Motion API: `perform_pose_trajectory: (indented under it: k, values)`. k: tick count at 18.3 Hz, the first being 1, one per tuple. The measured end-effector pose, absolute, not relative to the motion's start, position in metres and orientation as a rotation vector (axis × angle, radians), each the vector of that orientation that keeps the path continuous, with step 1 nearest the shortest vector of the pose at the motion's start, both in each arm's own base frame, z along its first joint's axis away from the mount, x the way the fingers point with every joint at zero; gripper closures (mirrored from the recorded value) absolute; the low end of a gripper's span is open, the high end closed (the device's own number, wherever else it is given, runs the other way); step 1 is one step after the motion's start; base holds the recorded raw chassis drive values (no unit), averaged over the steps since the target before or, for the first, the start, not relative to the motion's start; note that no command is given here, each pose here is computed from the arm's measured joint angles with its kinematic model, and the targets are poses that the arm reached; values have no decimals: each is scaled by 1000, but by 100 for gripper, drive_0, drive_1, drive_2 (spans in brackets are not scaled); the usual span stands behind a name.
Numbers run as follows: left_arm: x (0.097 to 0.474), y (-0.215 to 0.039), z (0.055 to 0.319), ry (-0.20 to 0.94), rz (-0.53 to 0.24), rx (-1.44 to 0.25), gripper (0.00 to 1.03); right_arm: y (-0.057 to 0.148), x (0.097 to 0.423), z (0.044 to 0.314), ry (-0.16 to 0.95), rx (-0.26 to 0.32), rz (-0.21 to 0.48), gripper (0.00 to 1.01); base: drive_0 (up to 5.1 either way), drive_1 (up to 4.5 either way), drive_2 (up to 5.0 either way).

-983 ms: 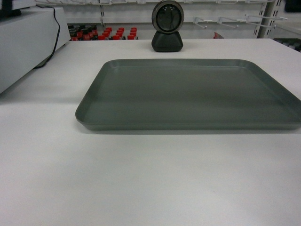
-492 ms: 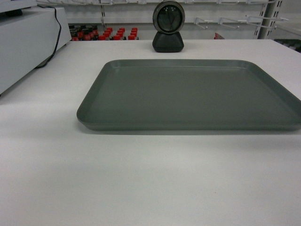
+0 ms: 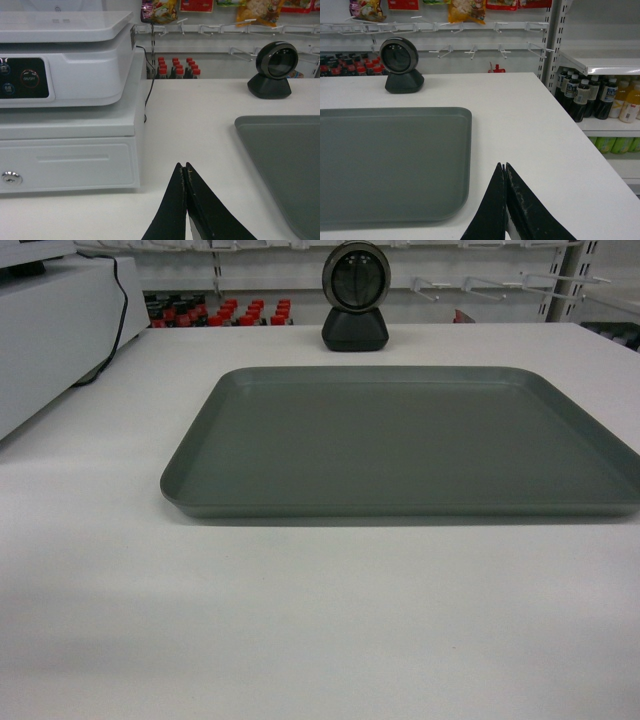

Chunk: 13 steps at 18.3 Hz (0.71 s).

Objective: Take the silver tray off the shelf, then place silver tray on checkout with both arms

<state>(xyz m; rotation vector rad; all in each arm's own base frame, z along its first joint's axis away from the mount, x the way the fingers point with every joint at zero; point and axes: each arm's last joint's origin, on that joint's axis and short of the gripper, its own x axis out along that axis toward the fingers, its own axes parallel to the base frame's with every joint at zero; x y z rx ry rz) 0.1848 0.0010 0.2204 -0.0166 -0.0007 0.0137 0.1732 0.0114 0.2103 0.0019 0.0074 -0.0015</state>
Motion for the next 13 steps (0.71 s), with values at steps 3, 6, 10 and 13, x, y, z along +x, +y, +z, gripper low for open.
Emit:
perform_pose_trajectory:
  k: [3, 6, 10, 13]
  values:
    - [169, 0, 204, 4, 2, -15, 101, -1, 160, 200, -1, 2, -15, 99, 0, 0, 0]
    - [156, 0, 195, 0, 2, -15, 101, -1, 148, 189, 7, 2, -8, 99, 0, 0, 0]
    - [143, 0, 185, 3, 2, -15, 101, -1, 137, 181, 6, 2, -8, 99, 0, 0, 0]
    - [134, 0, 179, 9, 2, -15, 101, -1, 130, 177, 5, 2, -8, 99, 0, 0, 0]
